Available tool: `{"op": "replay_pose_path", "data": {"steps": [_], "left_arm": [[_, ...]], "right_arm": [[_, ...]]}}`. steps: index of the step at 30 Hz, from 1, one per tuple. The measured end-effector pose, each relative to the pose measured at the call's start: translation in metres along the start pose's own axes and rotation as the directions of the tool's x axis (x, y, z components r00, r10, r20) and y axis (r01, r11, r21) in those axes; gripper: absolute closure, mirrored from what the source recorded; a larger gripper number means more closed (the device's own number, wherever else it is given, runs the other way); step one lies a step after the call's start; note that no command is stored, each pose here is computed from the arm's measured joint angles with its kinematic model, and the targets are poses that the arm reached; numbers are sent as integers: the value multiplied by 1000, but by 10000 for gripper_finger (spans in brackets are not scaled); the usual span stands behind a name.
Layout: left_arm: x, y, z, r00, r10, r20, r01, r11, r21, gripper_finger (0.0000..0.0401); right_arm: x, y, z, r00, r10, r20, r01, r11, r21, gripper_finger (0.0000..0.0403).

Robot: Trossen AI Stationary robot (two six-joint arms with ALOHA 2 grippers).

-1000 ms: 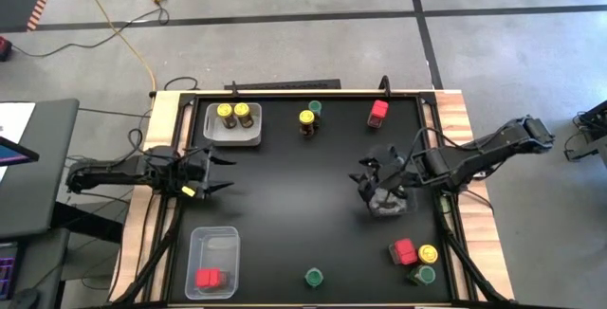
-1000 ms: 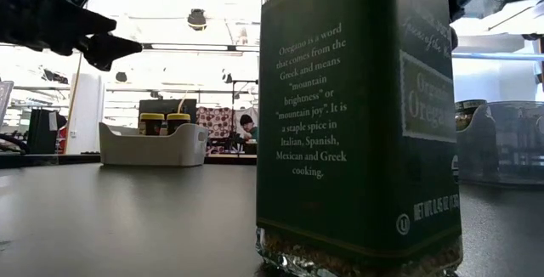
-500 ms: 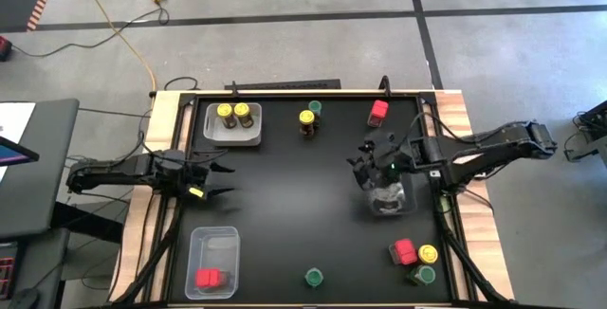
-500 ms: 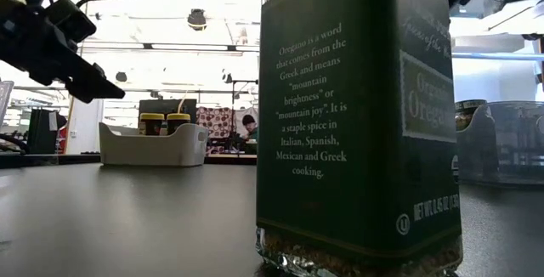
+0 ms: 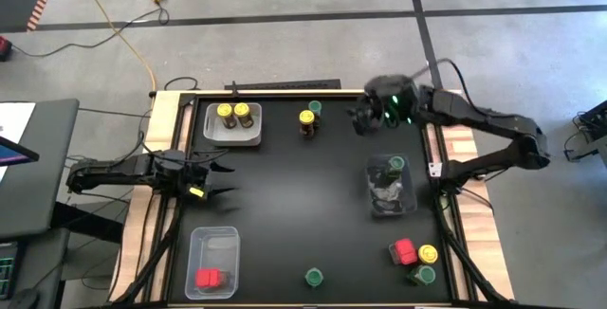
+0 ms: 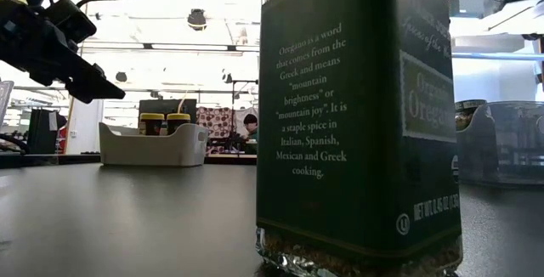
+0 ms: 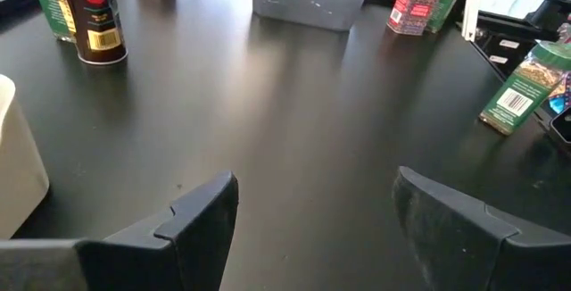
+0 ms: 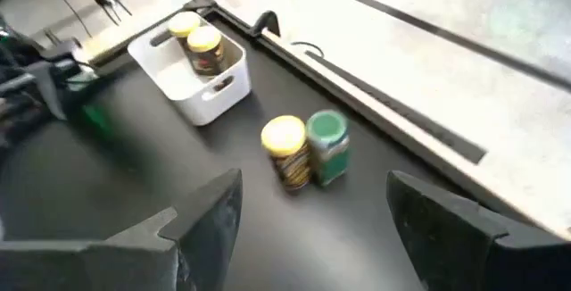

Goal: Sort spices by type
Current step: Put the top green seasoning bottle into the black bin

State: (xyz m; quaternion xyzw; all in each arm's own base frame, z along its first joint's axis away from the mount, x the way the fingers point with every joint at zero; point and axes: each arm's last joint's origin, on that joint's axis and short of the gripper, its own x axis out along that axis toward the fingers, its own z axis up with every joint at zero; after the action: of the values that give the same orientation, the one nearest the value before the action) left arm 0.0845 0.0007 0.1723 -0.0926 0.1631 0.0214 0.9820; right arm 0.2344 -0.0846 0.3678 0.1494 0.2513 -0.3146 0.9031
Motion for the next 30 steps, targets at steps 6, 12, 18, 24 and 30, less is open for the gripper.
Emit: {"op": "replay_pose_path", "data": {"steps": [6,12,18,24,30], "left_arm": [[0,0,0,1000,0,0,0,1000,0,115],[0,0,0,1000,0,0,0,1000,0,115],[0,0,0,1000,0,0,0,1000,0,115],[0,0,0,1000,0,0,0,1000,0,115],[0,0,0,1000,1,-1,-1,1000,0,115]], "right_arm": [[37,-2,42,989,-73,-131,44,975,-218,97],[88,-3,53,957,-87,-277,-49,893,-448,97],[138,-13,41,918,-46,-394,-194,814,-548,97],[179,-27,24,876,-38,-481,-308,722,-619,97],[204,-29,15,873,-16,-488,-336,705,-624,97]]}}
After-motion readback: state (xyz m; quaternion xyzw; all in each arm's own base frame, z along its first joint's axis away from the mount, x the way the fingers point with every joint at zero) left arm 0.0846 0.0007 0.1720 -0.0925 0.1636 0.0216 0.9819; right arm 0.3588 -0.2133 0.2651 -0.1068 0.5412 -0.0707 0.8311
